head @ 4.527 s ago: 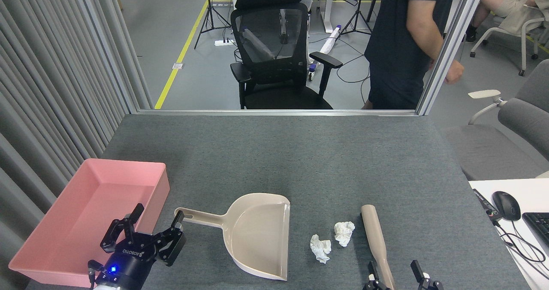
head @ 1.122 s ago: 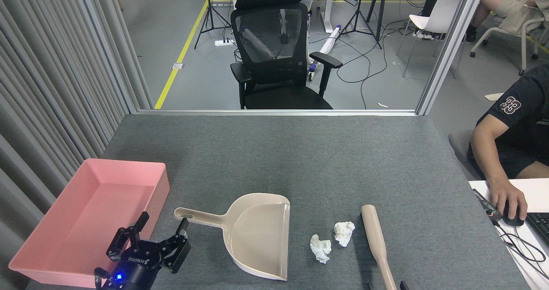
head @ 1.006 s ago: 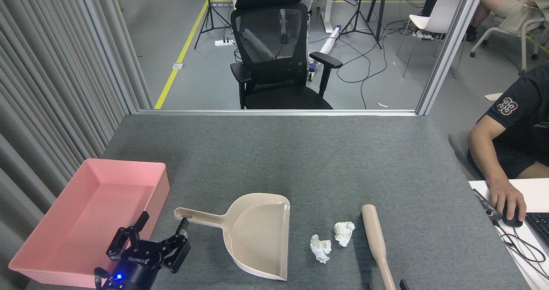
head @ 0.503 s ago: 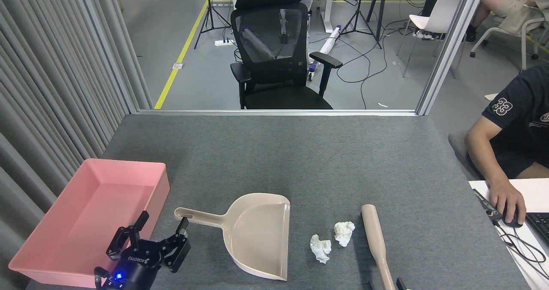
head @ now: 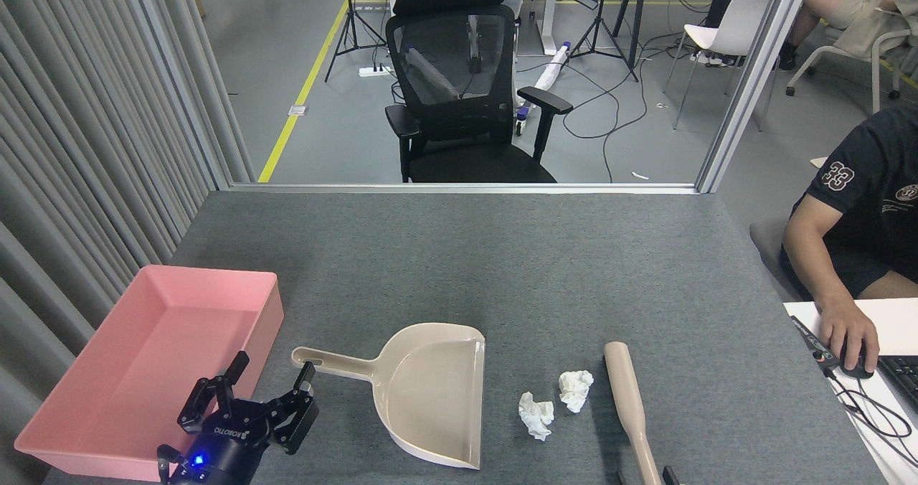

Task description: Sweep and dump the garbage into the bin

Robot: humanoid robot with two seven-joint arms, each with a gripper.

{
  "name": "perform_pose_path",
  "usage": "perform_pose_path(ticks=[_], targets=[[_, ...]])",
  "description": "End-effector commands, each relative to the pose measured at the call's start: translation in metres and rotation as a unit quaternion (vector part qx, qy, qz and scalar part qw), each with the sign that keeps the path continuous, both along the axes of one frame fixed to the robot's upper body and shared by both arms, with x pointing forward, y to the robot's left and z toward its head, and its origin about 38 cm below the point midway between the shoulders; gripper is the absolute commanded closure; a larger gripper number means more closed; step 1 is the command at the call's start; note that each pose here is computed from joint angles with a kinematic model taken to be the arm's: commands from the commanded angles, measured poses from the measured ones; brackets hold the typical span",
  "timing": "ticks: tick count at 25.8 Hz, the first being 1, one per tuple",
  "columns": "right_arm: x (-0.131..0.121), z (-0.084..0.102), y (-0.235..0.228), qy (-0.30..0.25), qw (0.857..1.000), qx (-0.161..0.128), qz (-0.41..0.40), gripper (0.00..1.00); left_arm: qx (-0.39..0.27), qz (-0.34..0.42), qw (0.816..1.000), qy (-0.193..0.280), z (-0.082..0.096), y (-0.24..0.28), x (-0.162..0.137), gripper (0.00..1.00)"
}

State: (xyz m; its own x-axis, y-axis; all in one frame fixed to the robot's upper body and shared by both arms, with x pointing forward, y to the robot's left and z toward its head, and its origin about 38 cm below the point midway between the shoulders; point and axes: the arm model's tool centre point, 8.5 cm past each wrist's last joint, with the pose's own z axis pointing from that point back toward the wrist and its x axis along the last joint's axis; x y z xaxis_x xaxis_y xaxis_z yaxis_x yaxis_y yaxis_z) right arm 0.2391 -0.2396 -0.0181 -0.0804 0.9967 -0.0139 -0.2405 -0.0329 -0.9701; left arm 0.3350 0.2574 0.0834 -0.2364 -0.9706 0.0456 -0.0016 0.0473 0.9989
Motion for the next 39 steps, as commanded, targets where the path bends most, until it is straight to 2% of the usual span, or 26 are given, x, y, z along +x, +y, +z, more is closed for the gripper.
perform_pose_path(ticks=[1,11,15,25,34,39], targets=[[-0.0001,0.0,-0.0009,0.0,1.0,-0.002,0.0,0.3,0.0,0.0,1.0,-0.001,0.0002,0.0002,0.0001,0.01],[-0.0002,0.0,-0.0051,0.002,1.0,-0.008,0.005,0.32,0.0,0.0,1.0,-0.001,0.0007,0.0001,0.0001,0.01],[0.0002,-0.0001,-0.0045,0.002,1.0,-0.008,0.005,0.39,0.0,0.0,1.0,-0.002,0.0012,0.0,0.0001,0.01],[-0.0004,-0.0005,-0.0051,0.003,1.0,-0.009,0.007,0.4,0.0,0.0,1.0,-0.003,0.0014,0.0,0.0001,0.01],[-0.0014,-0.0018,-0.0035,0.01,1.0,-0.007,0.013,0.56,0.0,0.001,1.0,-0.003,0.0014,0.0002,0.0001,0.01],[-0.0016,-0.0021,-0.0038,0.01,1.0,-0.007,0.014,0.79,0.0,0.0,1.0,-0.003,0.0014,0.0,0.0001,0.01]])
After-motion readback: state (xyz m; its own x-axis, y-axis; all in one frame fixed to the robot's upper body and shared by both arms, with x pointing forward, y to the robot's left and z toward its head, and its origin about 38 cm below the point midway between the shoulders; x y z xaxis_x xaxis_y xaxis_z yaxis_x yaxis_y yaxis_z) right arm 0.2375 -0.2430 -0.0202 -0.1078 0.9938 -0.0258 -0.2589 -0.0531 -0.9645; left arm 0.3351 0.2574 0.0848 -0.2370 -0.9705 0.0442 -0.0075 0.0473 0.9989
